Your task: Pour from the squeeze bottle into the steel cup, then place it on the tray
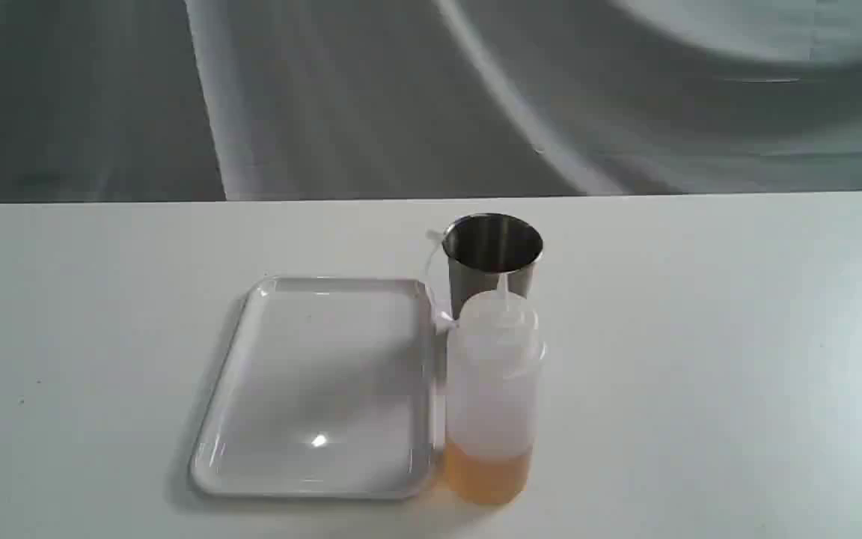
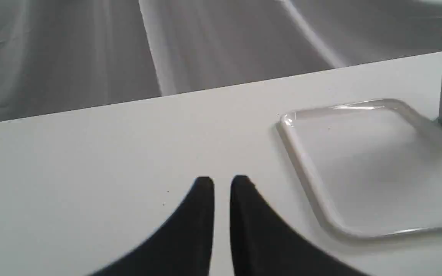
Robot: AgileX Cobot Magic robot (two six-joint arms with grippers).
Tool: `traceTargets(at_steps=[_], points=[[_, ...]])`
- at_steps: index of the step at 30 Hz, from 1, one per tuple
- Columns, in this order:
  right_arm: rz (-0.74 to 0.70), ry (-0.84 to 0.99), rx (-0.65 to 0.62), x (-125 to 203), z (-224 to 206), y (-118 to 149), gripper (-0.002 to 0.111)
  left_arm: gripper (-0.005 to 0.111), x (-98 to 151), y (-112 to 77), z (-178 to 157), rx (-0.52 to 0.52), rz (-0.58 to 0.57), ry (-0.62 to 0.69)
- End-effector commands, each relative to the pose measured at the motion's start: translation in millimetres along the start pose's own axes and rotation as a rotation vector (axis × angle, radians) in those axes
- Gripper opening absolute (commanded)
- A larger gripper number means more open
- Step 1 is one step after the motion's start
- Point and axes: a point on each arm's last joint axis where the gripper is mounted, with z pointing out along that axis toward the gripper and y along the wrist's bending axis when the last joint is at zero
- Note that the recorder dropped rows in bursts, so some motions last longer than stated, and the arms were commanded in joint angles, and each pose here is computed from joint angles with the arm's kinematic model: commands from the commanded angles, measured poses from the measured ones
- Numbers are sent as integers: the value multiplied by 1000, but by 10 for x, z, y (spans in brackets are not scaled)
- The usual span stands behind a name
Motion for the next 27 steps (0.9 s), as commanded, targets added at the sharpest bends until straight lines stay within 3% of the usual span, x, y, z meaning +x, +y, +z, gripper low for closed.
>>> traceTargets(at_steps=[1,6,12,17,27], points=[[-16,-18,6,-6,-1,-5,0,8,5,-4,0,5,-1,-9],[-4,-18,2,-6,-1,-2,0,8,5,-4,0,5,-1,-9],[146,-86,-23,-69,-5,15,0,8,5,-4,0,5,-1,-9],[451,-199,-54,-175,-20,7,0,8,5,-4,0,5,-1,-9],[376,-189,-77,-252,-54,35,0,8,5,-4,0,5,-1,-9]])
